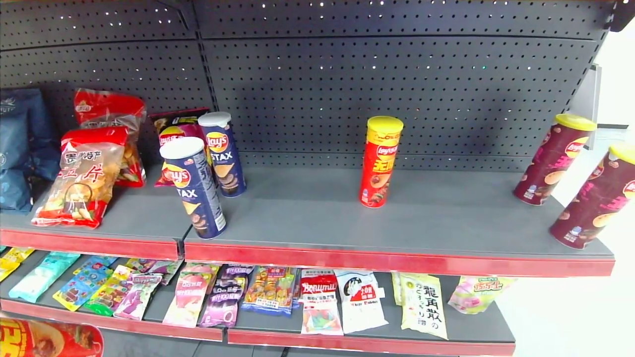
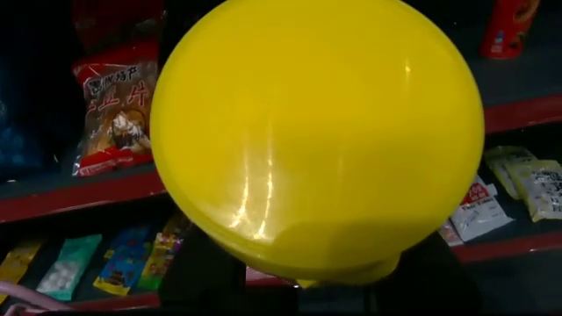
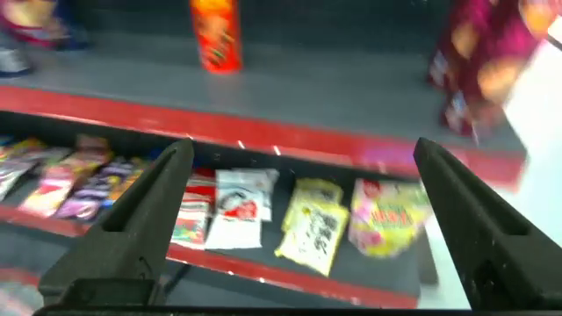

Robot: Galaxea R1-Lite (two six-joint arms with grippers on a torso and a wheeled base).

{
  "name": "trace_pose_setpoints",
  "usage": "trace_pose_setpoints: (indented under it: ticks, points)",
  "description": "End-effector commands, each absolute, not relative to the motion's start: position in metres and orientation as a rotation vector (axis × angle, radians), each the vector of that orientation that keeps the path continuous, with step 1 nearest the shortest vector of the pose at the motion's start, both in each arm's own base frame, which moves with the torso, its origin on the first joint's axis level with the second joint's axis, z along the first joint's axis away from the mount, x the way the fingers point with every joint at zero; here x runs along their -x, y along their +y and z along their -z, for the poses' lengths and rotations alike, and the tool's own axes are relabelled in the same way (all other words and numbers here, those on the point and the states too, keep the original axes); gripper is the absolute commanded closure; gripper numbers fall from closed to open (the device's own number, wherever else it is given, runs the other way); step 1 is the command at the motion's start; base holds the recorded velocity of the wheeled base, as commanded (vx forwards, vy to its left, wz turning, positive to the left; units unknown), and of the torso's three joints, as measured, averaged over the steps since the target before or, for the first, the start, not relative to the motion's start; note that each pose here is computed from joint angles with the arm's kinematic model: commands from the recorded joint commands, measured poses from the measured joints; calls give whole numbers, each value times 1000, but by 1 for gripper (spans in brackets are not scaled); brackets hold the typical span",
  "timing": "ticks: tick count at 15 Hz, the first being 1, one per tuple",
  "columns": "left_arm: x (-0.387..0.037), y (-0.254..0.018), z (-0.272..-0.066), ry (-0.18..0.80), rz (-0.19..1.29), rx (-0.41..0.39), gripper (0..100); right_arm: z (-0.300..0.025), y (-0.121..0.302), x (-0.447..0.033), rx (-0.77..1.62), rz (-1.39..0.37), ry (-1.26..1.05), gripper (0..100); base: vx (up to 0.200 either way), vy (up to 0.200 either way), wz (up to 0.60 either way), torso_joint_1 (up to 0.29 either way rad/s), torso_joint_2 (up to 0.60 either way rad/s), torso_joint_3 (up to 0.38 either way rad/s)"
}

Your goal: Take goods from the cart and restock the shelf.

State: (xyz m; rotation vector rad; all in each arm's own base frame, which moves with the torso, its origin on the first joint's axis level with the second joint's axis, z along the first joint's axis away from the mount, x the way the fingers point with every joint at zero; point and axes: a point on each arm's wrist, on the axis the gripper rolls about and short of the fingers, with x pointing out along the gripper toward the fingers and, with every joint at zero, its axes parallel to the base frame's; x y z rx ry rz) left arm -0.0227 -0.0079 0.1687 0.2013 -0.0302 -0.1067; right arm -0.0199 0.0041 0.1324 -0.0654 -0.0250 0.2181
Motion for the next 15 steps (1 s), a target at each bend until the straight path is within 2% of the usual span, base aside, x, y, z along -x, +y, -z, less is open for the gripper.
trace_pose_setpoints:
  ticks: [1, 4, 8, 12, 15]
  points:
    - [22, -8, -167, -23, 97, -200, 100, -186, 15, -55, 211, -528, 211, 0, 0, 0, 0, 0, 0, 0]
    - [22, -7, -166, -19, 68, -200, 100, -199, 41, -135, 205, -634, 188, 0, 0, 0, 0, 0, 0, 0]
    - [21, -6, -161, -1, 25, -196, 100, -187, 77, -245, 167, -556, 118, 0, 0, 0, 0, 0, 0, 0]
    - [19, -5, -160, 16, 6, -184, 100, -187, 101, -313, 88, -495, 108, 0, 0, 0, 0, 0, 0, 0]
    - [19, -5, -161, 12, 4, -179, 100, -191, 118, -327, 77, -531, 82, 0, 0, 0, 0, 0, 0, 0]
